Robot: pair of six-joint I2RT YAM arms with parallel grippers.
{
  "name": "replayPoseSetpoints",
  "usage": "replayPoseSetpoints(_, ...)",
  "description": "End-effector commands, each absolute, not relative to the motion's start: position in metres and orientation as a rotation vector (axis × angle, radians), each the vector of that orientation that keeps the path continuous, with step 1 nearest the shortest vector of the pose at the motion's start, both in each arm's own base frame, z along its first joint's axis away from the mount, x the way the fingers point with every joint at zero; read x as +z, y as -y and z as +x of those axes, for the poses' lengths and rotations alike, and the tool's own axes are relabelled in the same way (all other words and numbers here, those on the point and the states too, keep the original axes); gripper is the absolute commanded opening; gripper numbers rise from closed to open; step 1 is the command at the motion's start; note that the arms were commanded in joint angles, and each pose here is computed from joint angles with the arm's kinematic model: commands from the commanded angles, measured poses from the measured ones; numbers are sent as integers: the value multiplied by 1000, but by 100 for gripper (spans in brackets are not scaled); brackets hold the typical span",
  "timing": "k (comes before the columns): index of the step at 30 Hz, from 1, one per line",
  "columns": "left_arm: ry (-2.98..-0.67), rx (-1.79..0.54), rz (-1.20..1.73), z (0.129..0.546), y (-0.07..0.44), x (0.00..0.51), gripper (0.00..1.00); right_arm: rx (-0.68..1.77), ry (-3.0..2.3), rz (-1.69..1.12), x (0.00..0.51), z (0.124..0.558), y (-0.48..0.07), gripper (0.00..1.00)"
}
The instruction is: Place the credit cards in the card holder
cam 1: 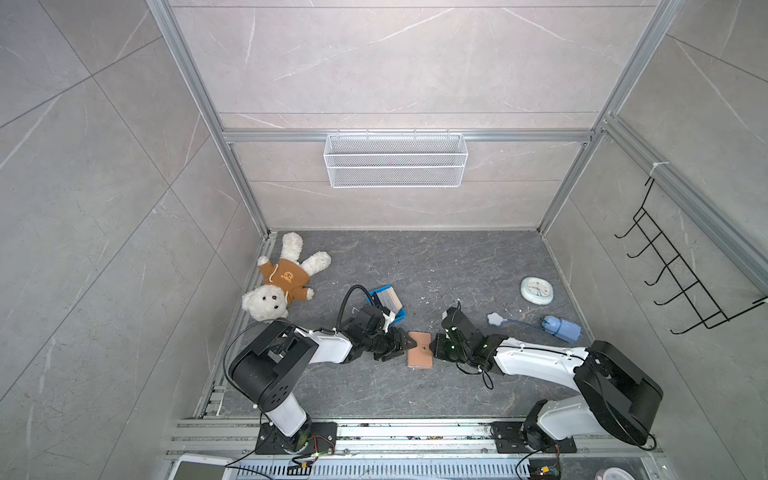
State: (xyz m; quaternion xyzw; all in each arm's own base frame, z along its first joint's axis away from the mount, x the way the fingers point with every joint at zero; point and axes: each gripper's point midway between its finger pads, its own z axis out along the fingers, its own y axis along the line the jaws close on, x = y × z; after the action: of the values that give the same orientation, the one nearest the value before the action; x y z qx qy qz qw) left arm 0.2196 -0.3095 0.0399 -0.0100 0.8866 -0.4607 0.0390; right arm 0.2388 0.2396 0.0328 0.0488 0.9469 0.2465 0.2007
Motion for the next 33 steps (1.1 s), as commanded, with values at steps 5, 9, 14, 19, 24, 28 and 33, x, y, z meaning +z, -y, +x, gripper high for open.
replayPoseSetpoints(5,-2628,-1524,0,230,327,58,57,636,-2678,161,18,232,-227,17)
replayPoseSetpoints(9,-2595,-1586,2,231,333,63,54,631,-2685,170,14,229,-225,16)
replayPoseSetpoints(14,-2563,-1607,-2,235,335,67,51,619,-2686,175,12,227,-221,16)
replayPoseSetpoints(19,-2549,-1630,14,235,339,72,45,621,-2688,171,12,225,-220,15)
replayPoseSetpoints(24,-2559,-1623,4,235,339,70,35,632,-2679,168,14,226,-221,15)
replayPoseSetpoints(28,-2560,-1618,6,236,341,70,31,638,-2677,162,14,225,-221,15)
replayPoseSetpoints(33,-2562,-1610,9,237,341,70,26,649,-2670,161,16,226,-223,15)
